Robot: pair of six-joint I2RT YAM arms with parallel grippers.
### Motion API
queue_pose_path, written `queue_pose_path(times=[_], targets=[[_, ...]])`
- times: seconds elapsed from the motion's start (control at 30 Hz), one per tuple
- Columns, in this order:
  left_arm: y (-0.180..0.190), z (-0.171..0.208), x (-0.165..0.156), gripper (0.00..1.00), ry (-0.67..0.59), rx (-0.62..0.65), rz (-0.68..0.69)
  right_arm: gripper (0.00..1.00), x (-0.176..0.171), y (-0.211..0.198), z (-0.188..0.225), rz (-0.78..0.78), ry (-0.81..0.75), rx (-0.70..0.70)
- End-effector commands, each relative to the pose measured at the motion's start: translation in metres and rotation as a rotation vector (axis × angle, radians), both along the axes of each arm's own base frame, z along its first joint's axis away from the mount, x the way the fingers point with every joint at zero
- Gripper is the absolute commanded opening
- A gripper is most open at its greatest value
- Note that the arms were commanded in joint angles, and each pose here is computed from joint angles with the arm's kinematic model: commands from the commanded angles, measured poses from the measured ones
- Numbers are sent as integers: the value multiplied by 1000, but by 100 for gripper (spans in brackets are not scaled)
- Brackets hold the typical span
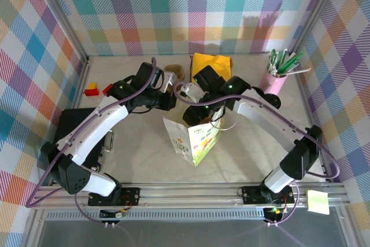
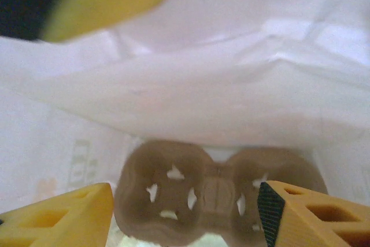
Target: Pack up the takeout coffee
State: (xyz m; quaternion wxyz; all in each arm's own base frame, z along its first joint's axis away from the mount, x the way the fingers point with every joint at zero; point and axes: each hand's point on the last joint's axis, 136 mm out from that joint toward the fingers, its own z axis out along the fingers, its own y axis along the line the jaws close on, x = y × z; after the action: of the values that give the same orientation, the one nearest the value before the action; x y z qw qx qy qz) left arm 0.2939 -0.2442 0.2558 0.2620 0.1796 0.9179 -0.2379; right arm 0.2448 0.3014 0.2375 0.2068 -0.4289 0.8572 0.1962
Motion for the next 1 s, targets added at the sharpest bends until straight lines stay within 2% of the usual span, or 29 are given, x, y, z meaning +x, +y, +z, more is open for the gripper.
queue_pose_path(times=[0.0,0.13,0.3,0.47,0.53,0.63,0.7,0.8,0.97], targets=[[-2,8,-9,0,0,-6,-21,68,-6,4,38,-55,-6,117],[-2,10,-9,0,-4,-16,-17,69,-10,3,64,-96,-15,205],[-4,15,-9,0,-10,-35,-14,69,-12,2,74,-139,-15,260],[7,13,-5,0,-13,8,49,72,-4,-14,81,-279,-24,282],[12,14,-3,5,-20,24,78,73,0,-22,82,-364,-17,291],[13,21,-3,23,-32,12,88,75,3,-33,83,-462,-11,311],[14,29,-4,30,-51,12,93,75,4,-41,84,-514,-13,331],[19,50,-8,34,-115,50,109,76,6,-55,83,-595,-21,364],[10,83,-17,35,-244,93,104,75,10,-72,73,-681,21,402]])
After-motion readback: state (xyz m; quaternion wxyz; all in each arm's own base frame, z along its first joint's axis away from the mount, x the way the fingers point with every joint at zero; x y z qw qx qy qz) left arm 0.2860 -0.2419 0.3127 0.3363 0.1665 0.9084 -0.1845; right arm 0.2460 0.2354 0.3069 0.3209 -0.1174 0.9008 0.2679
